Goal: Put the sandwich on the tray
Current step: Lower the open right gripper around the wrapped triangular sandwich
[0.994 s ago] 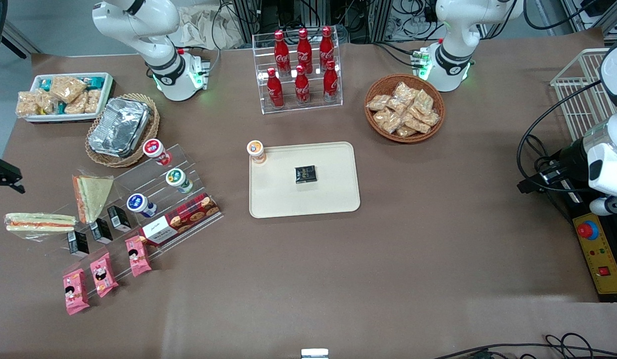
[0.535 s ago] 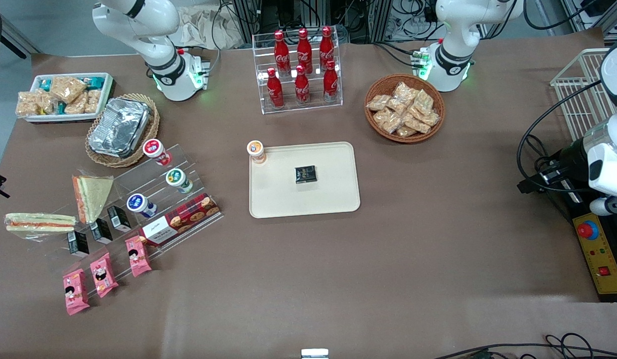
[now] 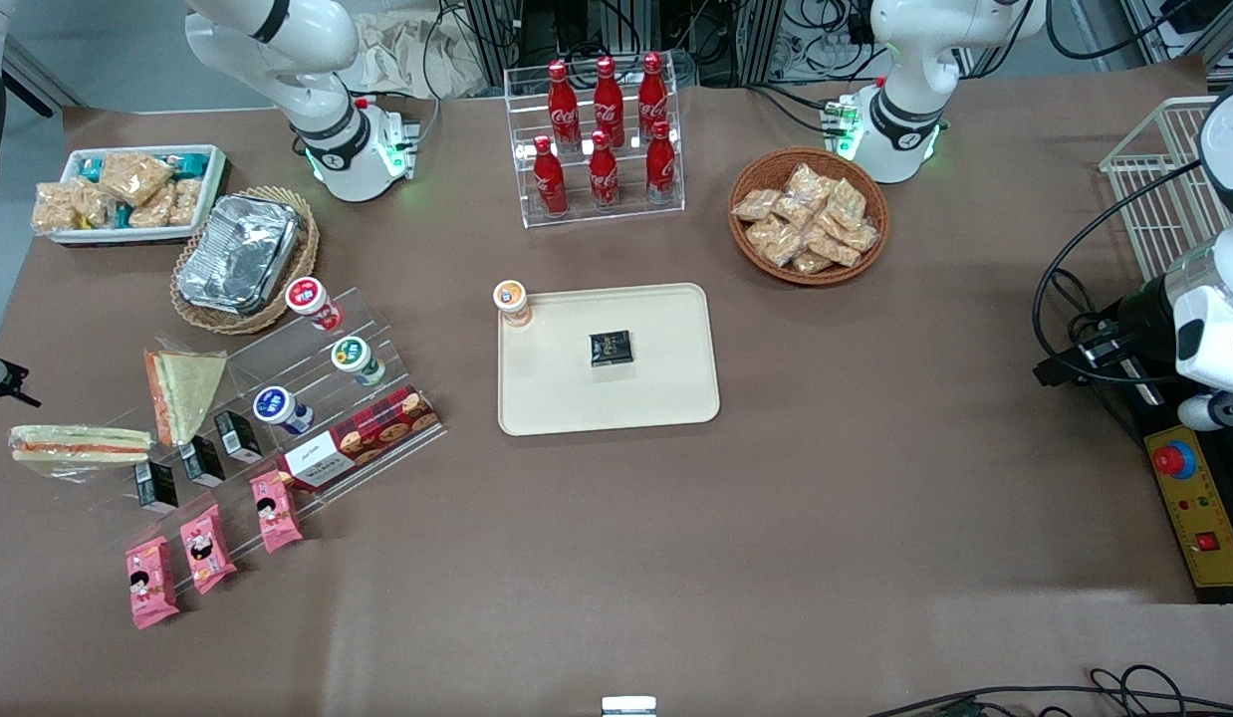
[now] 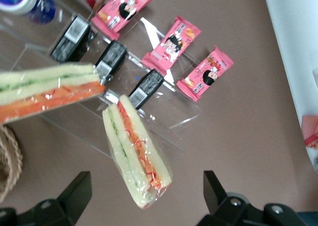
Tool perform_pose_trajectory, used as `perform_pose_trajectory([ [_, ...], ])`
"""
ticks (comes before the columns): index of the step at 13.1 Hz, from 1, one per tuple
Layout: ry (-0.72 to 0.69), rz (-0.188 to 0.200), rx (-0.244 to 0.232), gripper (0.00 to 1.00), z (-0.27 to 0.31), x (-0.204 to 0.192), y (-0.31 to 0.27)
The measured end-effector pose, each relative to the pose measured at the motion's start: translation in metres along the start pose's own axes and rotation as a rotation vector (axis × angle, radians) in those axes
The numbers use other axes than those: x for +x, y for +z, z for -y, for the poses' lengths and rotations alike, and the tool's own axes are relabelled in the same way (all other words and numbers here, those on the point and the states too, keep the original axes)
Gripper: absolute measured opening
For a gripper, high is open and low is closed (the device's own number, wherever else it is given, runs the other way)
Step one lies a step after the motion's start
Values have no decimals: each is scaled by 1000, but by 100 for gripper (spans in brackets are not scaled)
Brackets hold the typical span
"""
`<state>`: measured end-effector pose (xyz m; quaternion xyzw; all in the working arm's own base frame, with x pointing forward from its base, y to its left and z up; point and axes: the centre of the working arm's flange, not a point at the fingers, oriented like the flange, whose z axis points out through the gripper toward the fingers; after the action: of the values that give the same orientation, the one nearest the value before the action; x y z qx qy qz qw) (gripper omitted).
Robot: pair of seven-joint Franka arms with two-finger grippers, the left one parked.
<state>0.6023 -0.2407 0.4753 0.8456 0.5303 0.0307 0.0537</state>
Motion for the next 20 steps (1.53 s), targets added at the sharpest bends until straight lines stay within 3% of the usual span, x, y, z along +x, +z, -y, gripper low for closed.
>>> perform_pose_trajectory([
  [11,914,-8,-4,100,-1,-1,-3],
  [16,1248,-16,-4,100,-2,9,-5],
  [20,1649,-9,11,100,0,10,-4],
])
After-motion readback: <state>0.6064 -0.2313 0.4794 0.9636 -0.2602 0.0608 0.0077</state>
